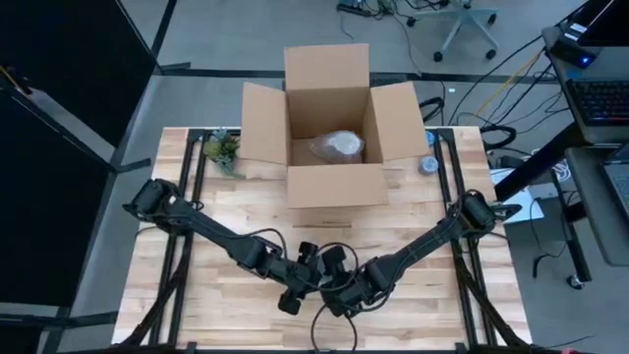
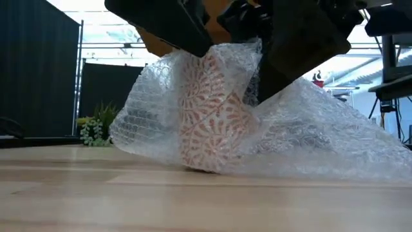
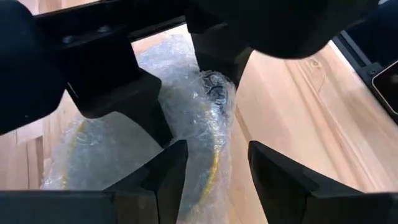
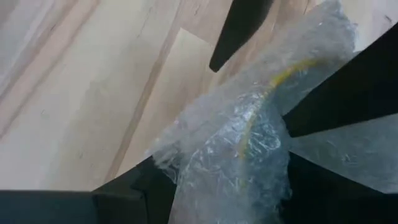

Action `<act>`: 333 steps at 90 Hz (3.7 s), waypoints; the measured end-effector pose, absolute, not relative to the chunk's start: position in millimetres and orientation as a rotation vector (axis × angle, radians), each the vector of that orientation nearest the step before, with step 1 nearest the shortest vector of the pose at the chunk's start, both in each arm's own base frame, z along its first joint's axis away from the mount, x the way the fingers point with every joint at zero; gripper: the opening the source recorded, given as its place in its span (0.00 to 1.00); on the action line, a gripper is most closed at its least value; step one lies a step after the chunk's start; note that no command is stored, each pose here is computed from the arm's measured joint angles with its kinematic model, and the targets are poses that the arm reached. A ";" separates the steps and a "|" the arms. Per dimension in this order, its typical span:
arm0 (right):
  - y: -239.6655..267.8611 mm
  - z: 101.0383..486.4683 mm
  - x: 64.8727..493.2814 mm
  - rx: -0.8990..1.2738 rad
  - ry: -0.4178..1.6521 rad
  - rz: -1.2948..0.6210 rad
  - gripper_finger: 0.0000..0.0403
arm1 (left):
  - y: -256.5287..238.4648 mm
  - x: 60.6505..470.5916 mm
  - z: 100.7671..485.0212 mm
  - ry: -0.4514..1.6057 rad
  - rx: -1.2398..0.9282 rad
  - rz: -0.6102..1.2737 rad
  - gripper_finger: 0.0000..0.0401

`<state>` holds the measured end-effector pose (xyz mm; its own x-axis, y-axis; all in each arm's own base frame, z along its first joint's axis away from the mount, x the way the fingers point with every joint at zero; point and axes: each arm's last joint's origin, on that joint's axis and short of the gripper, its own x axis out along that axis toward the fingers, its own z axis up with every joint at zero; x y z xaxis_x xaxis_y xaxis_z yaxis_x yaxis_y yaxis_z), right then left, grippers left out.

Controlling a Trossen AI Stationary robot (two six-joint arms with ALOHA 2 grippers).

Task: Wrap mug
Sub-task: Wrap the orange mug with bubble wrap

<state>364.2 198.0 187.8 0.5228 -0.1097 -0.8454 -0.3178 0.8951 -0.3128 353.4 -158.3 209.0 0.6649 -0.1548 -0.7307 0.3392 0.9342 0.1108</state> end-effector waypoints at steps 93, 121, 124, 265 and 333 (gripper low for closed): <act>202.8 221.9 365.7 -0.487 1.065 0.144 0.50 | -157.9 363.4 183.4 0.817 0.287 -0.303 0.40; 209.9 254.0 364.4 -0.455 1.049 0.128 0.50 | -157.6 363.2 182.1 0.825 0.285 -0.302 0.40; 212.0 254.2 363.8 -0.452 1.044 0.134 0.50 | -157.5 363.0 181.8 0.828 0.285 -0.303 0.40; 216.7 195.4 375.1 -0.494 1.097 0.087 0.50 | -157.8 363.4 210.6 0.798 0.250 -0.278 0.40; 215.0 220.7 367.0 -0.467 1.056 0.105 0.50 | -156.4 369.8 175.3 0.842 0.229 -0.286 0.40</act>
<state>367.0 215.0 220.7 0.4969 -0.1375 -0.8568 -0.3028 0.8979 -0.3196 369.8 -156.4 175.3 0.6317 -0.1577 -0.7590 0.3374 0.9374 0.0861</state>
